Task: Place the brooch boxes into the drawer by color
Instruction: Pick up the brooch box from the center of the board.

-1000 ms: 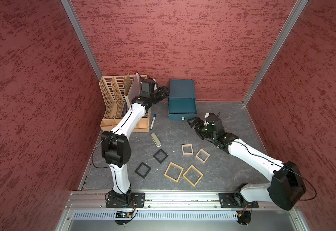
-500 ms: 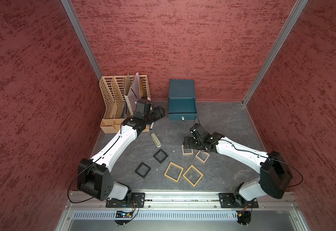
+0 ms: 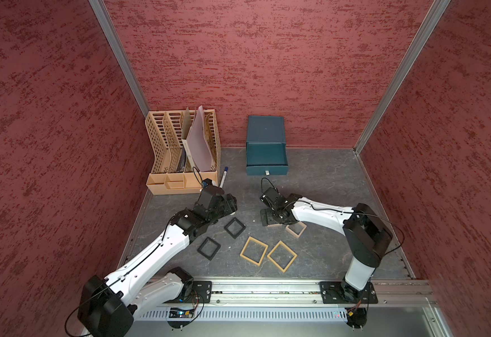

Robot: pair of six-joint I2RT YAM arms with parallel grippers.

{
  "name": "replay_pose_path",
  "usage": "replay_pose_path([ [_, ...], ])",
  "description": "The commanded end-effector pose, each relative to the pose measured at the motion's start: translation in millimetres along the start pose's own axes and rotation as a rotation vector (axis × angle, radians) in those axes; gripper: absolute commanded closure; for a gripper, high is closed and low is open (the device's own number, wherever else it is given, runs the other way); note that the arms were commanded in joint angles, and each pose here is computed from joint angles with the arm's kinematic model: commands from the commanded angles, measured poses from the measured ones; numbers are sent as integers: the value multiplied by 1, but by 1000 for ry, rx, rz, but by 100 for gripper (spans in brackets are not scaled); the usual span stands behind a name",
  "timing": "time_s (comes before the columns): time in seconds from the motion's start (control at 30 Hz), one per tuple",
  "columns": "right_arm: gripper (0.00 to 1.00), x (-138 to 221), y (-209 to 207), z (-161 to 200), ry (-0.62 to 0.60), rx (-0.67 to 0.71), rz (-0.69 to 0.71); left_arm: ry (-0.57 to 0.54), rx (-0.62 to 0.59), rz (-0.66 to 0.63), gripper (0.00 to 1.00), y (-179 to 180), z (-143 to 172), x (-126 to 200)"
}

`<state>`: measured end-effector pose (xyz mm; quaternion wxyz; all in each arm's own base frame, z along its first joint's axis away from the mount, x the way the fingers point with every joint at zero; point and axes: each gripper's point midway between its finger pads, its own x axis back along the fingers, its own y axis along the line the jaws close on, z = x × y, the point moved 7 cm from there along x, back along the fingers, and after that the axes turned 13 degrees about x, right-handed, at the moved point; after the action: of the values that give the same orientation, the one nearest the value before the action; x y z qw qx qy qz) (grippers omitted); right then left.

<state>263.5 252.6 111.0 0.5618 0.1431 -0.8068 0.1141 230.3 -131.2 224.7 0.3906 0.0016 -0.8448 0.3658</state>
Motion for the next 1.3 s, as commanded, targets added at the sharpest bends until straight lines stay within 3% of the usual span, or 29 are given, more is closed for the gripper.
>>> replay_pose_path([
  [0.0, 2, -1, -1, -4, -11, 19, 61, -44, 22, -21, 24, 3, 0, 6],
  [0.37, 21, -12, 2, -3, -2, 14, 73, -66, -4, -2, 25, -8, -6, 10],
  [0.67, 27, -14, 2, -2, 5, 1, 77, -71, -10, 7, 25, -13, -6, 8],
  [0.8, 39, -9, 3, -2, -3, -5, 81, -71, -24, -14, 25, -12, -4, 4],
  [0.93, 47, 20, 7, -6, -53, -5, 70, -73, -25, -32, 25, -11, -3, 1],
  [1.27, 50, 159, 13, -50, -346, 23, 5, -96, 0, -23, 24, -15, -16, -4],
])
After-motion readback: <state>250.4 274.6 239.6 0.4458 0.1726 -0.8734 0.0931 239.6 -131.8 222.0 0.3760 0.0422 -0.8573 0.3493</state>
